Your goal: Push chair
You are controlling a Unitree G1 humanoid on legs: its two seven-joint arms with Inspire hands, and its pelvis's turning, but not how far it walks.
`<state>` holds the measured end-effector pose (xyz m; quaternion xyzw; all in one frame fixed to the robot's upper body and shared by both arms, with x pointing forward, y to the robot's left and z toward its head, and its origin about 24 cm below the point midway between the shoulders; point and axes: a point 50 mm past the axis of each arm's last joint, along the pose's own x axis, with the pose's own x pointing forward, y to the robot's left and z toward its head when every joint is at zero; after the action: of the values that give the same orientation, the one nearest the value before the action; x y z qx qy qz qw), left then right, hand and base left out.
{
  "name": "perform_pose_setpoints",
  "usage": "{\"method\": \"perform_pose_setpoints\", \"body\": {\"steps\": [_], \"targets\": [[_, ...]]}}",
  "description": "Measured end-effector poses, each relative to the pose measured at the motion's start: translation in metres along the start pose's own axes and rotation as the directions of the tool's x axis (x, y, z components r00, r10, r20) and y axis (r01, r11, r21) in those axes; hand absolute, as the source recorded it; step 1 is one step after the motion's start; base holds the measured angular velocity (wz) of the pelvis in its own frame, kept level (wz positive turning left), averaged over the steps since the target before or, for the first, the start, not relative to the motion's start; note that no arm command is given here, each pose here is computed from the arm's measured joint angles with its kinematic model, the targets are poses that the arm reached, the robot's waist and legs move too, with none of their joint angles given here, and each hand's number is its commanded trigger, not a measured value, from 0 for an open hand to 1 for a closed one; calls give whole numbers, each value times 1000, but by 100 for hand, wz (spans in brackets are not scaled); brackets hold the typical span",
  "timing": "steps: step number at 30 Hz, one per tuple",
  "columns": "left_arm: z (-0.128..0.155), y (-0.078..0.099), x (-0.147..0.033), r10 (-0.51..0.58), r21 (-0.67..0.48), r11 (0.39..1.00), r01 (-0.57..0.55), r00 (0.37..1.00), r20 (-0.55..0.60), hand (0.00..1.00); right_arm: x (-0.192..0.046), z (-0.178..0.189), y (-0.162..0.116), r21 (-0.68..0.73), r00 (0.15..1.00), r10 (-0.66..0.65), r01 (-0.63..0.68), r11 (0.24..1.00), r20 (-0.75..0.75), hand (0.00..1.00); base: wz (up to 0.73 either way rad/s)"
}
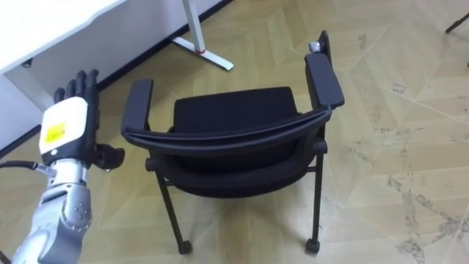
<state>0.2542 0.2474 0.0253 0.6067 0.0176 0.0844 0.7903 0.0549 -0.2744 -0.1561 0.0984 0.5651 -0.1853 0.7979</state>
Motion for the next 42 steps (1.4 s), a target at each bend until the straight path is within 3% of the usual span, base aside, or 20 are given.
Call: {"method": "perform_pose_setpoints", "body": {"steps": [15,22,30,42], "targets": [[14,6,0,-39,29,999,38,998,47,0,0,0,1,-5,1000,18,-18,1000,-2,0,0],[29,16,-1,-37,44,999,32,991,131,0,0,-1,1,-19,1000,16,-16,1000,-5,0,1],[44,7,-6,-122,77,991,108,970,209,0,1,7,2,-48,1000,8,-7,999,14,0,0],[51,0,-9,-201,95,978,184,951,235,0,3,17,7,-88,999,24,-21,996,32,0,0]]}}
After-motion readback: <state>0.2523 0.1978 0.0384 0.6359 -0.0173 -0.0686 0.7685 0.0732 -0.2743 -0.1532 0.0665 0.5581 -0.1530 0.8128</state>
